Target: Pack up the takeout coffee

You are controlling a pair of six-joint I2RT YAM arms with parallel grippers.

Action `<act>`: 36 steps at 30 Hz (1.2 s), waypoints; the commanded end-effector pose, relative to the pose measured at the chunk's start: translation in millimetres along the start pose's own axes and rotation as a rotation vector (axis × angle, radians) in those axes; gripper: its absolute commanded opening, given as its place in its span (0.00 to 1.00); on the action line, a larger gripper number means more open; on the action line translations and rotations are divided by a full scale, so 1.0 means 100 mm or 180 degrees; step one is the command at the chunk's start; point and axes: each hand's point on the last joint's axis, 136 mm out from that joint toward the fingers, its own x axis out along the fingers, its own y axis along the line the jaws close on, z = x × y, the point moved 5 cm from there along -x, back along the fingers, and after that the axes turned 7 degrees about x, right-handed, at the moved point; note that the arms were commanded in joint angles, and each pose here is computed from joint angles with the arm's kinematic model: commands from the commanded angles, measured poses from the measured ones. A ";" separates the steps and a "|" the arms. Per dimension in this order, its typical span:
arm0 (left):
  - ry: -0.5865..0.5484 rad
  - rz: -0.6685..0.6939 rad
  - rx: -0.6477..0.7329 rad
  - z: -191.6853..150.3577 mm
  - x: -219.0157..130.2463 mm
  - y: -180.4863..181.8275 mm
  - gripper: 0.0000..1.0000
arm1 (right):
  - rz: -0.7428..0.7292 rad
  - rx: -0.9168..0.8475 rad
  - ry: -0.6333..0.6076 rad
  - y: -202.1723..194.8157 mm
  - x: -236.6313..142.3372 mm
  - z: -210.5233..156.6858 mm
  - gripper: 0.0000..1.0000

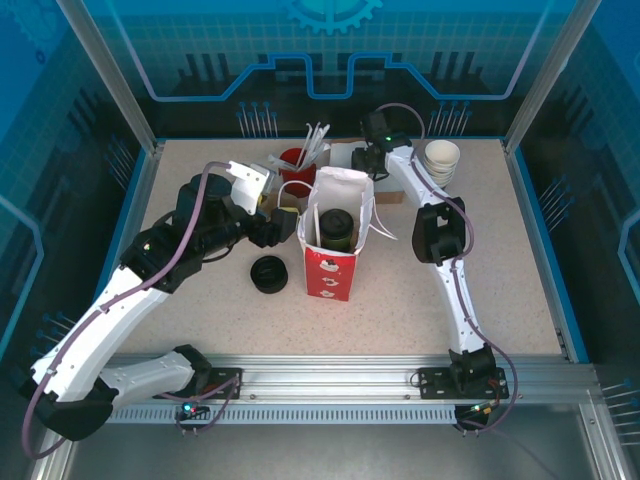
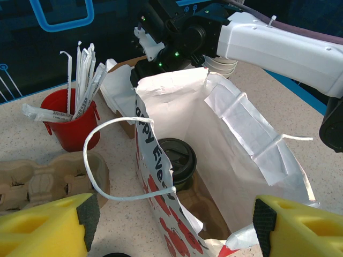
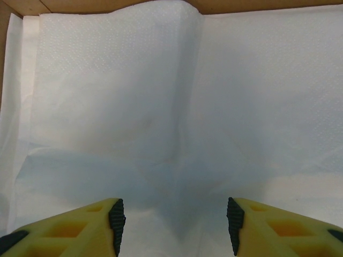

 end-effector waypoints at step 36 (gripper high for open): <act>0.0097 -0.0009 -0.0069 -0.13 -0.02 0.02 0.80 | 0.0152 -0.0109 -0.0295 0.00 -0.44 0.35 0.20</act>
